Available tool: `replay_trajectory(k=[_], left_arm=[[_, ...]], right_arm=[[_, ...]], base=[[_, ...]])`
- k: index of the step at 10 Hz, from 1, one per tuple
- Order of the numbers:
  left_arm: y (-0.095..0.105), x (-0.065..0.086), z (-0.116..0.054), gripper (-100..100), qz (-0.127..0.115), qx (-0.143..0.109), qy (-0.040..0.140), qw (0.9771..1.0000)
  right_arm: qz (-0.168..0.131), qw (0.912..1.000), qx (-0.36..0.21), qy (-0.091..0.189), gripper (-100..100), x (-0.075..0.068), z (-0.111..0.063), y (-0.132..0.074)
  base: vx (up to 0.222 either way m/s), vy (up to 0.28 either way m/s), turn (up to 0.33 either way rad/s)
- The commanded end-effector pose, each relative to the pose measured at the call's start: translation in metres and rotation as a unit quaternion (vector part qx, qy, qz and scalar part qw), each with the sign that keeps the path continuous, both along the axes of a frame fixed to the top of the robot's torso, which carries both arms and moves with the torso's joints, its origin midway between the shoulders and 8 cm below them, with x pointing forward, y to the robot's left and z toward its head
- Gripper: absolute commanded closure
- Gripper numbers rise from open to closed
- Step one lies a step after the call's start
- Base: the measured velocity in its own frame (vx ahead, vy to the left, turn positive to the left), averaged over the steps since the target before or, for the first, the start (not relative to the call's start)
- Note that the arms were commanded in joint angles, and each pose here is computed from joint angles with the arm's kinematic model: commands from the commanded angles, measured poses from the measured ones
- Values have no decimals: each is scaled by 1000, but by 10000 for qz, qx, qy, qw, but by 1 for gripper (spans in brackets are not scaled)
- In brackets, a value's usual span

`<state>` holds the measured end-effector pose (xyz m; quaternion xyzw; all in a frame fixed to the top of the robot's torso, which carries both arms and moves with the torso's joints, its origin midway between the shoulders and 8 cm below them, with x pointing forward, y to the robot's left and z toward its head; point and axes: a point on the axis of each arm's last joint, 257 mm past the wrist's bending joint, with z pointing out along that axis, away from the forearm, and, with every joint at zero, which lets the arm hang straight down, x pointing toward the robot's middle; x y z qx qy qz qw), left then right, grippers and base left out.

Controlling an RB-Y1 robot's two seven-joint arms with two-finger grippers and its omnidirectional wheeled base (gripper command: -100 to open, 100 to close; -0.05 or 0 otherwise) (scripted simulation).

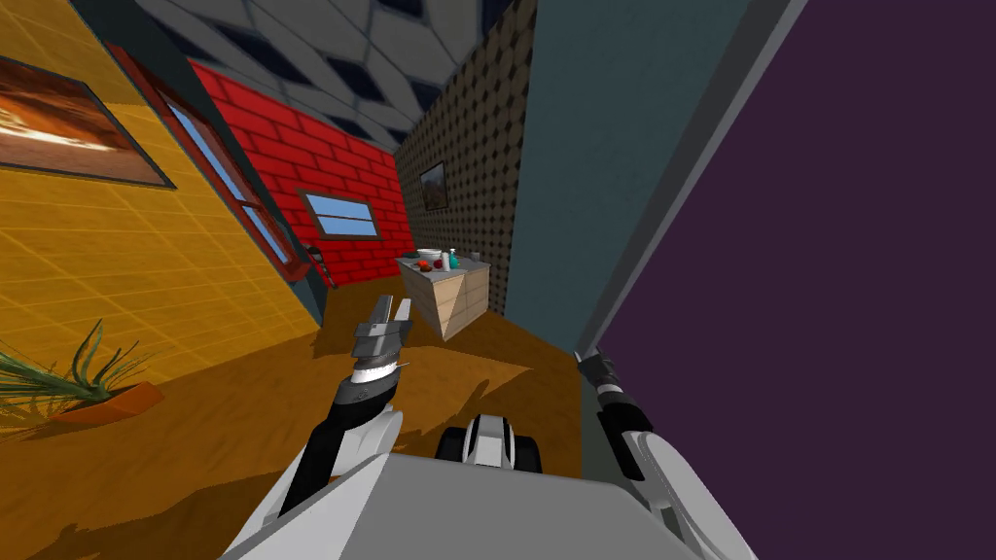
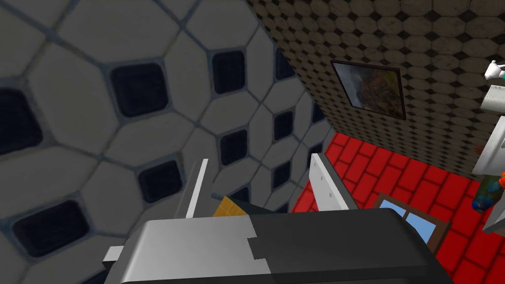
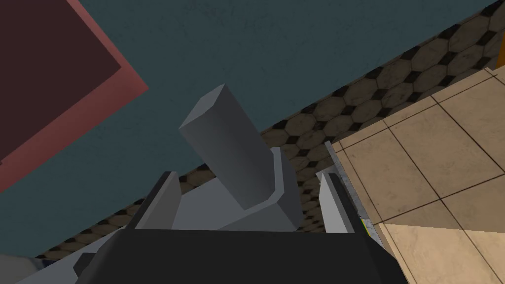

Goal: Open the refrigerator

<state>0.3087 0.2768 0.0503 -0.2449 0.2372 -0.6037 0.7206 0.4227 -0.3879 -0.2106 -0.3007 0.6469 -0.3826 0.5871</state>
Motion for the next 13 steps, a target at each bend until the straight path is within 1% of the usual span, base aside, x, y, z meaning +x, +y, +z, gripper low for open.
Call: replay_trajectory(k=[1,3,4,7,8,9,12,13], left_arm=[[0,0,0,0,0,0,0,10000],[0,0,0,0,0,0,0,10000],[0,0,0,0,0,0,0,10000],[0,0,0,0,0,0,0,10000],[0,0,0,0,0,0,0,10000],[0,0,0,0,0,0,0,10000],[0,0,0,0,0,0,0,10000],[0,0,0,0,0,0,0,10000]], right_arm=[[405,9992,-55,-9,100,4,2,31],[727,9973,-64,-19,100,6,3,57],[727,9973,-64,-19,100,6,3,57],[1208,9926,-77,-40,100,7,5,95],[1036,9946,-41,-23,100,8,2,82],[1406,9901,-40,-15,100,6,1,111],[1861,9825,-54,-25,100,1,2,147],[1861,9825,-54,-25,100,1,2,147]], base=[[-97,23,101],[-116,12,106],[-75,10,83],[-93,15,86],[-64,16,53],[-87,-6,115],[-146,-2,133],[-86,10,67]])
